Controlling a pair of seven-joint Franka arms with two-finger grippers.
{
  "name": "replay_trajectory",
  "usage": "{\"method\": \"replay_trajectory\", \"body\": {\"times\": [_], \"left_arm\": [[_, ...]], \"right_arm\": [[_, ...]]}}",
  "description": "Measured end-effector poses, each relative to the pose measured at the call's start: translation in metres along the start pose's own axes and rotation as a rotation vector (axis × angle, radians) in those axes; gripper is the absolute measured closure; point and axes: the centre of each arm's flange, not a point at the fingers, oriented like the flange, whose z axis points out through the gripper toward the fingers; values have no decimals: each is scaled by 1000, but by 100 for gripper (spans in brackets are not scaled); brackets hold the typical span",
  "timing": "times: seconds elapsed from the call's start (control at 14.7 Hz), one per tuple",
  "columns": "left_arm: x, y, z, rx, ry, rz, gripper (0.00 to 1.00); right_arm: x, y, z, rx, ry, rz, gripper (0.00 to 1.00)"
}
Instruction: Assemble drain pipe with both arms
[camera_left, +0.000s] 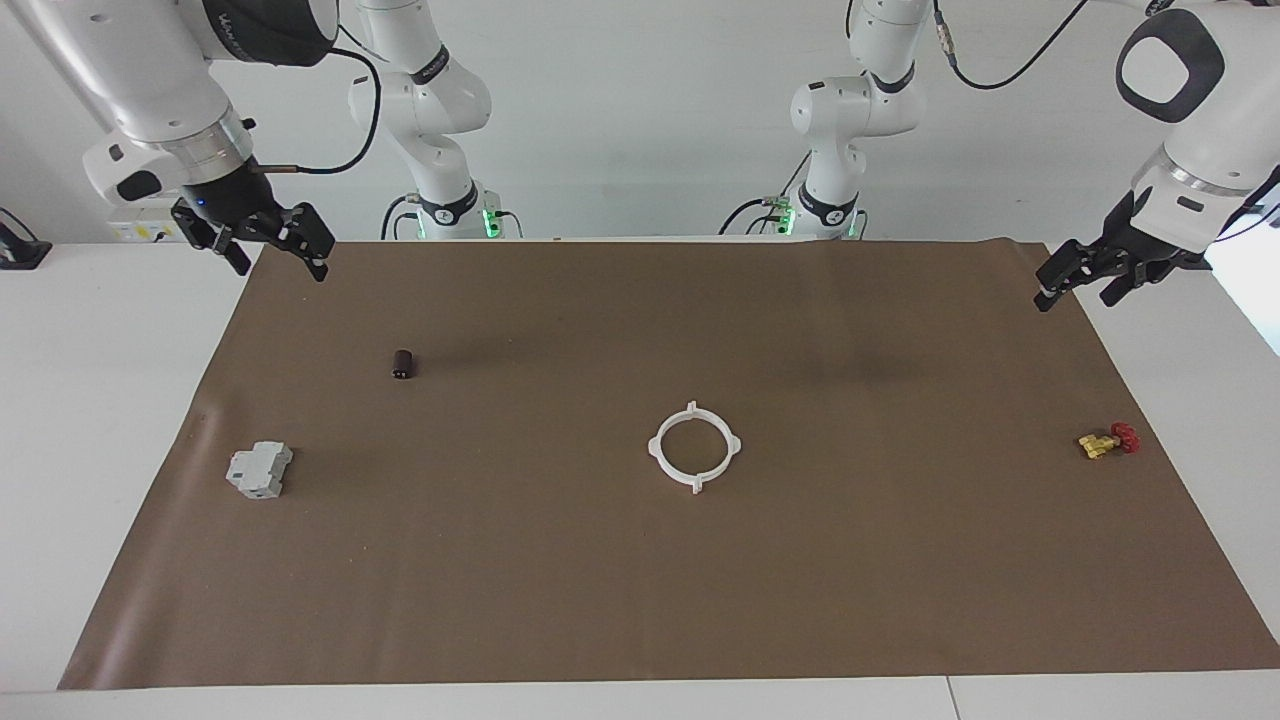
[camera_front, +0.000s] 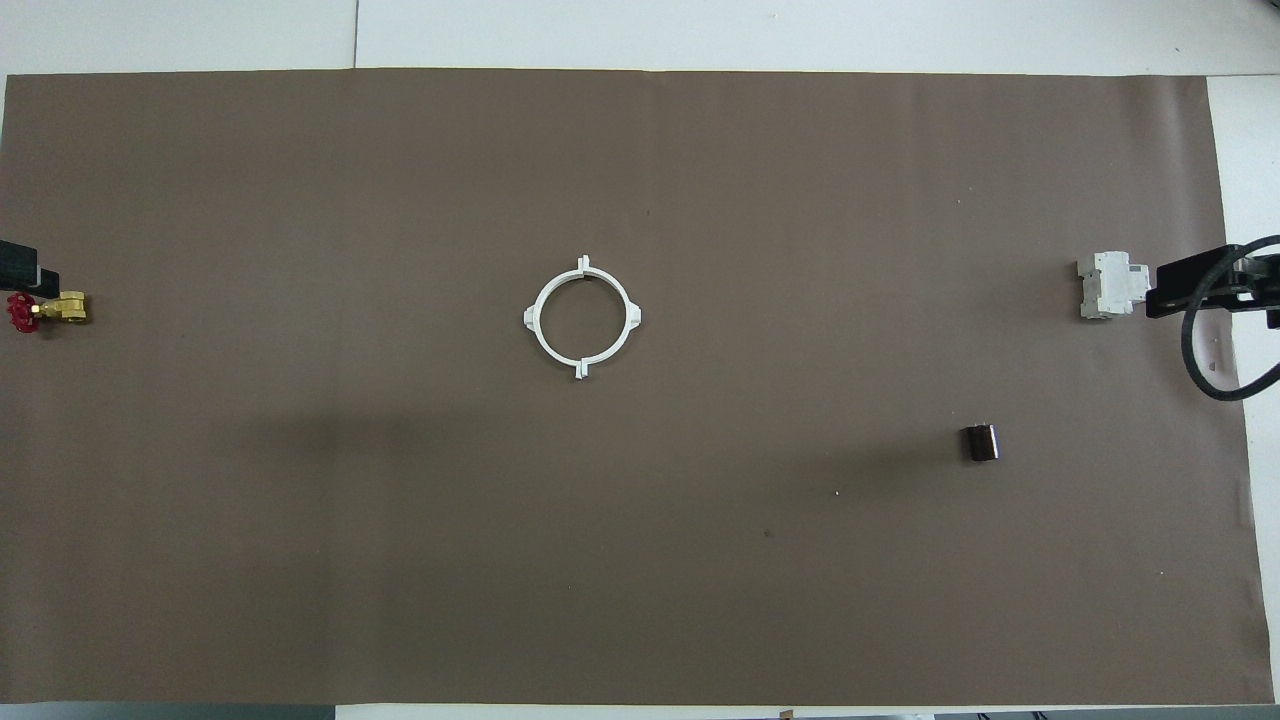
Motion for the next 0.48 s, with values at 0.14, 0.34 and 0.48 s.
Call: {"method": "replay_trajectory", "body": {"times": [0.14, 0.34, 0.48], "left_arm": [[-5, 0, -2, 2, 2, 0, 0], [-6, 0, -3, 3, 1, 1, 0], [-6, 0, -2, 4, 1, 1, 0]], "right_arm": [[0, 0, 0, 0, 0, 0, 0], [0, 0, 0, 0, 0, 0, 0], [0, 0, 0, 0, 0, -1, 0]]}}
